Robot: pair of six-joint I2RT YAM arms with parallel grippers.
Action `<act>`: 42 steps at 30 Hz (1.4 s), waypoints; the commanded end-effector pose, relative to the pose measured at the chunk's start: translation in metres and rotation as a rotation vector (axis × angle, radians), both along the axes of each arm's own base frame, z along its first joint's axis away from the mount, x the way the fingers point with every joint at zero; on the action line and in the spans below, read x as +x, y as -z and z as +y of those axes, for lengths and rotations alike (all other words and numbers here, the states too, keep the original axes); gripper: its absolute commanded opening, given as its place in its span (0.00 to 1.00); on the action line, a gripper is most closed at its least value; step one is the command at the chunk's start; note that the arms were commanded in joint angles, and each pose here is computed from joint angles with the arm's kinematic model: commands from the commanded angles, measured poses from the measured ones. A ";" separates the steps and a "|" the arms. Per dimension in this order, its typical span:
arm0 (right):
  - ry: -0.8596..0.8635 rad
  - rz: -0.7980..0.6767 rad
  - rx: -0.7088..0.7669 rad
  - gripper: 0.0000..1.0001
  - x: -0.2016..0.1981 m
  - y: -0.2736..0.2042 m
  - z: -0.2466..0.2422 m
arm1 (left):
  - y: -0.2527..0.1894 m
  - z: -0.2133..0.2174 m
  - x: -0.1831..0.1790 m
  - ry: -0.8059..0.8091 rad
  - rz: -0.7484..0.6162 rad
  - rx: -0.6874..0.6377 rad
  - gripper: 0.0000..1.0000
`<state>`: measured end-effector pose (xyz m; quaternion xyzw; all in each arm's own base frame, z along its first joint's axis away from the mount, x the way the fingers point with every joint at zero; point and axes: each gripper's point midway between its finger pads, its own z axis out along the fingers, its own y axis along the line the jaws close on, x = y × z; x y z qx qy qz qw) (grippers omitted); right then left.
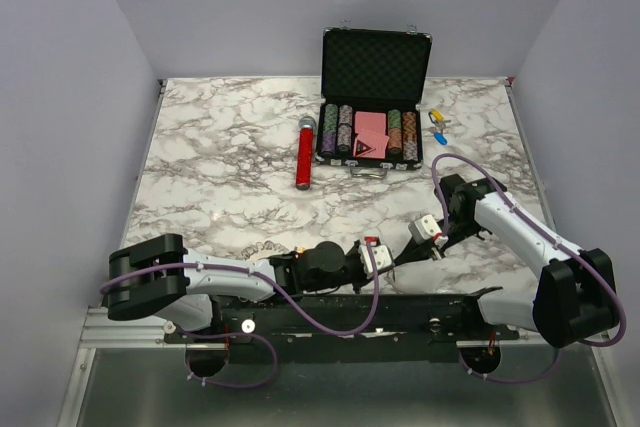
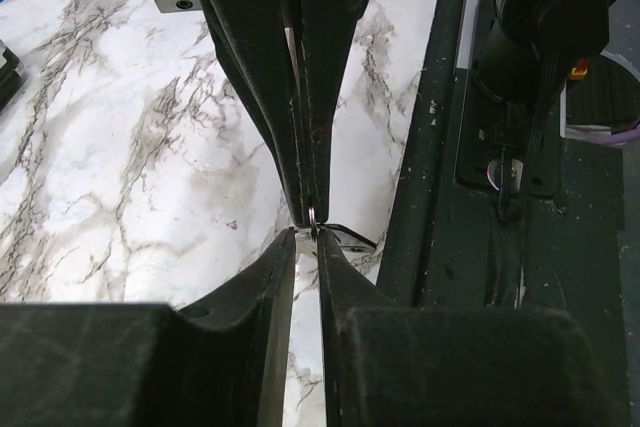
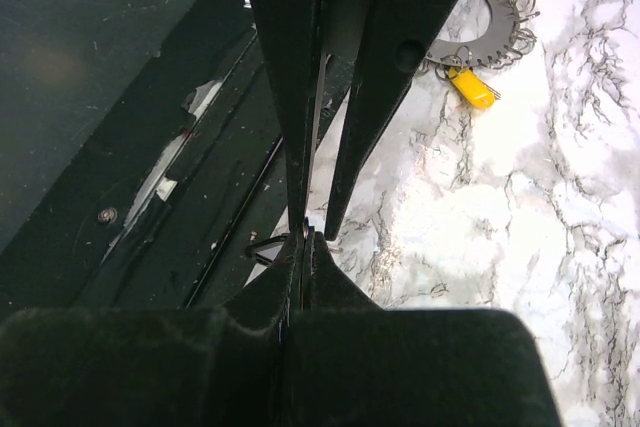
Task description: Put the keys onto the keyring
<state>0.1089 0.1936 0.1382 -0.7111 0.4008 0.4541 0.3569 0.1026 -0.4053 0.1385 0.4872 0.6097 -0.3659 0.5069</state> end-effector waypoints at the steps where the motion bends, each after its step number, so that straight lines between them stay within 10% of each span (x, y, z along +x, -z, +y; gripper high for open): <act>1: -0.016 0.000 0.066 0.01 -0.007 -0.008 0.005 | -0.023 -0.006 0.006 -0.037 -0.009 -0.082 0.23; 8: -0.006 0.013 0.066 0.02 -0.006 -0.009 0.006 | -0.022 -0.007 0.002 -0.013 -0.011 -0.073 0.00; 24: 0.109 0.140 -0.039 0.37 0.007 -0.028 0.004 | 0.005 0.025 -0.010 0.016 0.040 0.093 0.00; 42: 0.163 0.251 -0.102 0.43 0.008 -0.020 0.006 | -0.004 0.034 -0.025 0.075 0.250 0.318 0.00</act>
